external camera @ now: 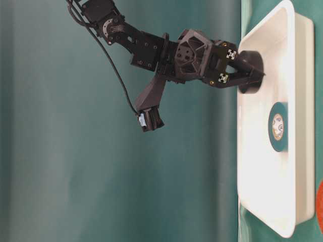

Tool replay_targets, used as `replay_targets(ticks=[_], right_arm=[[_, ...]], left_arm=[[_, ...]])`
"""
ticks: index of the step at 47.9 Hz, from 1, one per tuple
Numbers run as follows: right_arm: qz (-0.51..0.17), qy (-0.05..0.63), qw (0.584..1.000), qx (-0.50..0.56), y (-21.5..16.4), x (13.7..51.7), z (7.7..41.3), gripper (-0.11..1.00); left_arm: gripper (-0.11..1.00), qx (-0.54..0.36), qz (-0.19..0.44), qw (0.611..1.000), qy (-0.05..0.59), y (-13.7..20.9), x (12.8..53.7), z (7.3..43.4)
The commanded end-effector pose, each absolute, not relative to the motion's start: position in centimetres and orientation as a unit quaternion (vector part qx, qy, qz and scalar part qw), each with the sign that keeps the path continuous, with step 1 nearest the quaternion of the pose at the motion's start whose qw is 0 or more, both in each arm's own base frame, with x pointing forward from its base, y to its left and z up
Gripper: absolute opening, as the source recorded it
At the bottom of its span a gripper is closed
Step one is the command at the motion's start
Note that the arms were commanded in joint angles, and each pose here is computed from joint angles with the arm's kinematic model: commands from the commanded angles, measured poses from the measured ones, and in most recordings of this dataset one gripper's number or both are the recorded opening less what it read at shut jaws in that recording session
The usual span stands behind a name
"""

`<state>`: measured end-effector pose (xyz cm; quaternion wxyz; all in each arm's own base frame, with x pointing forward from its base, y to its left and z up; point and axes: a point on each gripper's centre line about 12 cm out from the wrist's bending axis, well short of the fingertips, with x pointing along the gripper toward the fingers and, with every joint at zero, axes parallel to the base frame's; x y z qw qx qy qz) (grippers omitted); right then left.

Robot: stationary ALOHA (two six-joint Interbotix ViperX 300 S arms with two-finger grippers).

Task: Pick up the tape from a random location and place it into the white case.
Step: 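Lower the black roll into the tray's upper right and open the right gripper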

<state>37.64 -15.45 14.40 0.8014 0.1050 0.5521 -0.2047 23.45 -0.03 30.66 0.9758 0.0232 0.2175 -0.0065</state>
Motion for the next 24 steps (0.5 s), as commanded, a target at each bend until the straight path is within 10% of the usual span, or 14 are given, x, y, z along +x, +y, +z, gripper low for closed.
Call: replay_targets(ticks=[1,9,24], right_arm=[[-0.206,0.540,0.809,0.105,-15.5,37.9,15.3,0.53],[-0.207,0.539,0.810,0.104,-15.6,37.9,15.4,0.90],[-0.207,0.532,0.815,0.099,-15.6,37.8,16.9,0.84]], left_arm=[[0.99,0.023,-0.007,0.979,0.200,-0.1,23.7,31.9],[0.99,0.023,-0.007,0.980,0.199,-0.1,23.7,32.0],[0.99,0.023,-0.007,0.980,0.198,-0.1,23.7,32.0]])
